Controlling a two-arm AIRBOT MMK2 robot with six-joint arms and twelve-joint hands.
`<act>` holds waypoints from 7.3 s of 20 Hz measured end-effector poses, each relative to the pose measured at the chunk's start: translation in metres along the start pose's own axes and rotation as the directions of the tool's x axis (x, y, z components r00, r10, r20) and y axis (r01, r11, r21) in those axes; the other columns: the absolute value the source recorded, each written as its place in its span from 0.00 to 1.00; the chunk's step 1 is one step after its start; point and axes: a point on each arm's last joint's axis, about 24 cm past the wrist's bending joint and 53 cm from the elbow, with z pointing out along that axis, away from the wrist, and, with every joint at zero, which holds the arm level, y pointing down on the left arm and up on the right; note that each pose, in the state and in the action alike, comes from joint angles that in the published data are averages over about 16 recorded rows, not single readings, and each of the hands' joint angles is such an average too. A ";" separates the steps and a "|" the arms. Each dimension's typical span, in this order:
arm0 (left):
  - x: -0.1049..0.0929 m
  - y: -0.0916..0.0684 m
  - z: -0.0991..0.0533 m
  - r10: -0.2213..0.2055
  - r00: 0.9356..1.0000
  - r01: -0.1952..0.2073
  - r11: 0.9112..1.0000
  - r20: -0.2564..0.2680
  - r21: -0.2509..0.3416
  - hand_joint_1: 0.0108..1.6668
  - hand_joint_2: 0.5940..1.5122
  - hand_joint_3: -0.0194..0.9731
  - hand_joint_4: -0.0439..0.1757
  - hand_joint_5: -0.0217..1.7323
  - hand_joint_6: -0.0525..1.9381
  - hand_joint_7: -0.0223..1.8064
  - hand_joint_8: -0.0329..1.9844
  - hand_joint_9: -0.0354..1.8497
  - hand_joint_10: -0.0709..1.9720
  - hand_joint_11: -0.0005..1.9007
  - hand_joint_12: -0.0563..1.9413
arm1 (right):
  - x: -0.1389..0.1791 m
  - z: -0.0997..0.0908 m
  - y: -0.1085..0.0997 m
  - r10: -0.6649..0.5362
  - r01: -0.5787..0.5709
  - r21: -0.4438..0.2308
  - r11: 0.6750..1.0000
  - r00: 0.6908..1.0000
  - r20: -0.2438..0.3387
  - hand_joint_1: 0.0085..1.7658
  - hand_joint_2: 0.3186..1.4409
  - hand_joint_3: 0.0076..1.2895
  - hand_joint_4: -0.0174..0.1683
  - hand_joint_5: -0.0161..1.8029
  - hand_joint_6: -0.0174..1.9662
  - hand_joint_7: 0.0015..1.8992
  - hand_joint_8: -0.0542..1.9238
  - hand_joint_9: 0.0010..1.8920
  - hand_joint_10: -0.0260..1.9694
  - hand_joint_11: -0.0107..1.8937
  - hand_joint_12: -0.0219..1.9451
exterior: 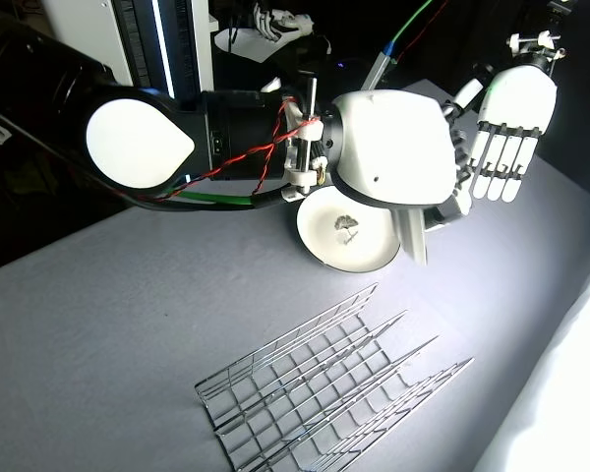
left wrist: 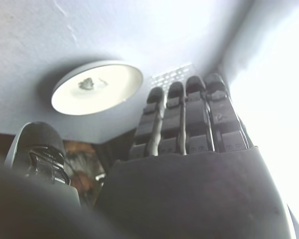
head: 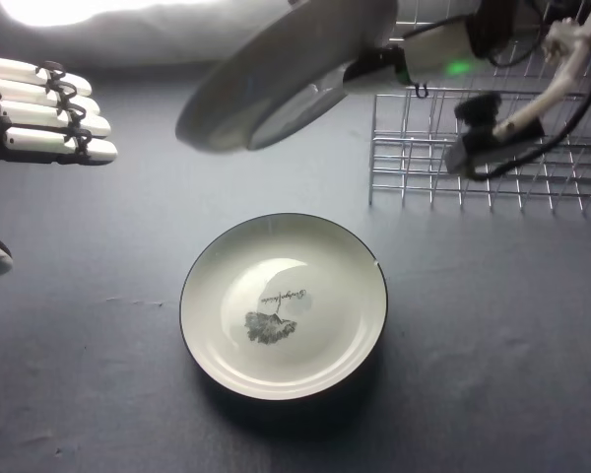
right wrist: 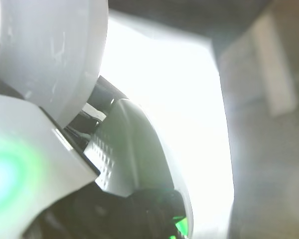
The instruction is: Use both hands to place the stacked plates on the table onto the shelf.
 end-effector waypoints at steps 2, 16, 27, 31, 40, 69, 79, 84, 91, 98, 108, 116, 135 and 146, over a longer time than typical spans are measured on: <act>0.002 0.002 -0.001 0.006 1.000 -0.006 1.000 -0.007 -0.005 0.01 0.57 0.04 0.20 0.02 0.03 0.02 0.03 0.03 0.04 0.01 0.03 | -0.007 0.001 -0.005 0.060 -0.061 0.031 0.998 0.998 0.024 0.75 0.62 0.00 0.06 0.52 0.51 0.58 0.36 0.52 0.56 0.41 0.62; 0.005 0.011 -0.003 0.004 1.000 -0.004 1.000 -0.016 -0.021 0.01 0.57 0.04 0.20 0.02 0.03 0.02 0.02 0.03 0.04 0.01 0.04 | -0.047 -0.004 -0.042 0.292 -0.316 0.168 0.934 0.944 0.153 0.76 0.62 0.00 0.06 0.52 0.51 0.57 0.36 0.52 0.55 0.41 0.61; 0.007 0.009 0.000 0.019 1.000 -0.019 1.000 -0.023 -0.016 0.01 0.57 0.04 0.20 0.02 0.03 0.02 0.03 0.03 0.04 0.01 0.03 | -0.086 -0.035 -0.071 0.290 -0.346 0.233 0.909 0.926 0.243 0.76 0.62 0.00 0.06 0.52 0.50 0.57 0.36 0.52 0.55 0.41 0.62; 0.008 0.002 0.003 0.027 0.999 -0.026 1.000 -0.025 0.008 0.01 0.57 0.04 0.20 0.02 0.03 0.02 0.03 0.03 0.04 0.01 0.03 | -0.096 -0.050 -0.082 0.269 -0.338 0.262 0.904 0.925 0.267 0.76 0.62 0.00 0.06 0.53 0.49 0.57 0.36 0.51 0.55 0.40 0.62; 0.014 -0.035 0.015 0.046 0.998 -0.040 0.991 -0.042 0.131 0.01 0.57 0.04 0.20 0.02 0.03 0.02 0.03 0.03 0.04 0.01 0.03 | -0.107 -0.077 -0.108 0.205 -0.297 0.324 0.898 0.936 0.287 0.76 0.62 0.00 0.06 0.53 0.49 0.57 0.36 0.52 0.55 0.41 0.61; 0.081 -0.118 0.065 0.218 0.959 -0.116 0.884 -0.180 0.452 0.01 0.58 0.04 0.20 0.02 0.03 0.02 0.03 0.03 0.04 0.01 0.04 | -0.081 -0.119 -0.154 -0.009 -0.055 0.440 0.896 0.990 0.141 0.66 0.68 0.00 0.06 0.33 0.10 0.34 0.04 0.42 0.20 0.10 0.62; 0.089 -0.113 0.071 0.243 0.949 -0.133 0.885 -0.201 0.446 0.01 0.57 0.04 0.20 0.02 0.03 0.02 0.03 0.03 0.04 0.01 0.04 | -0.082 -0.112 -0.143 -0.059 0.006 0.405 0.914 0.991 0.118 0.58 0.62 0.00 0.06 0.17 0.02 0.16 0.03 0.21 0.08 0.02 0.48; 0.093 -0.111 0.070 0.248 0.945 -0.132 0.885 -0.213 0.446 0.01 0.57 0.04 0.19 0.02 0.03 0.02 0.03 0.03 0.04 0.01 0.04 | -0.080 -0.100 -0.124 -0.135 0.100 0.343 0.934 0.988 0.080 0.55 0.59 0.00 0.06 0.12 0.02 0.10 0.03 0.11 0.03 0.02 0.40; 0.103 -0.111 0.068 0.237 0.943 -0.113 0.887 -0.232 0.447 0.01 0.57 0.04 0.17 0.02 0.02 0.02 0.03 0.03 0.04 0.01 0.04 | -0.053 -0.078 -0.083 -0.364 0.367 0.163 0.916 0.930 -0.048 0.53 0.58 0.01 0.08 0.10 0.02 0.07 0.03 0.08 0.02 0.02 0.33; 0.122 -0.111 0.064 0.198 0.943 -0.064 0.895 -0.266 0.442 0.01 0.57 0.04 0.16 0.01 0.02 0.02 0.02 0.03 0.03 0.01 0.03 | 0.009 -0.065 -0.047 -0.608 0.600 -0.101 0.794 0.772 -0.188 0.53 0.58 0.01 0.11 0.09 0.02 0.06 0.03 0.06 0.02 0.02 0.30; 0.144 -0.110 0.060 0.144 0.945 -0.004 0.904 -0.295 0.427 0.01 0.57 0.04 0.15 0.01 0.01 0.02 0.01 0.02 0.03 0.01 0.02 | 0.090 -0.064 -0.014 -0.706 0.627 -0.327 0.707 0.658 -0.263 0.54 0.57 0.00 0.13 0.08 0.02 0.06 0.03 0.06 0.02 0.02 0.30; 0.146 -0.109 0.059 0.131 0.947 0.007 0.906 -0.295 0.424 0.01 0.57 0.04 0.15 0.01 0.01 0.02 0.01 0.02 0.03 0.01 0.02 | 0.136 -0.062 -0.018 -0.684 0.587 -0.353 0.729 0.651 -0.330 0.53 0.56 0.00 0.13 0.04 0.02 0.03 0.03 0.03 0.02 0.02 0.22; 0.147 -0.107 0.059 0.123 0.948 0.014 0.906 -0.295 0.423 0.01 0.57 0.04 0.15 0.01 0.01 0.02 0.02 0.02 0.03 0.01 0.02 | 0.197 -0.025 -0.069 -0.667 0.570 -0.347 0.745 0.614 -0.422 0.57 0.61 0.01 0.12 0.02 0.02 0.02 0.03 0.02 0.02 0.02 0.17; 0.146 -0.105 0.059 0.115 0.949 0.020 0.907 -0.293 0.420 0.01 0.57 0.04 0.15 0.01 0.01 0.02 0.02 0.02 0.03 0.01 0.02 | 0.218 -0.002 -0.070 -0.659 0.551 -0.361 0.752 0.625 -0.420 0.65 0.62 0.01 0.10 0.21 0.02 0.20 0.03 0.20 0.04 0.06 0.48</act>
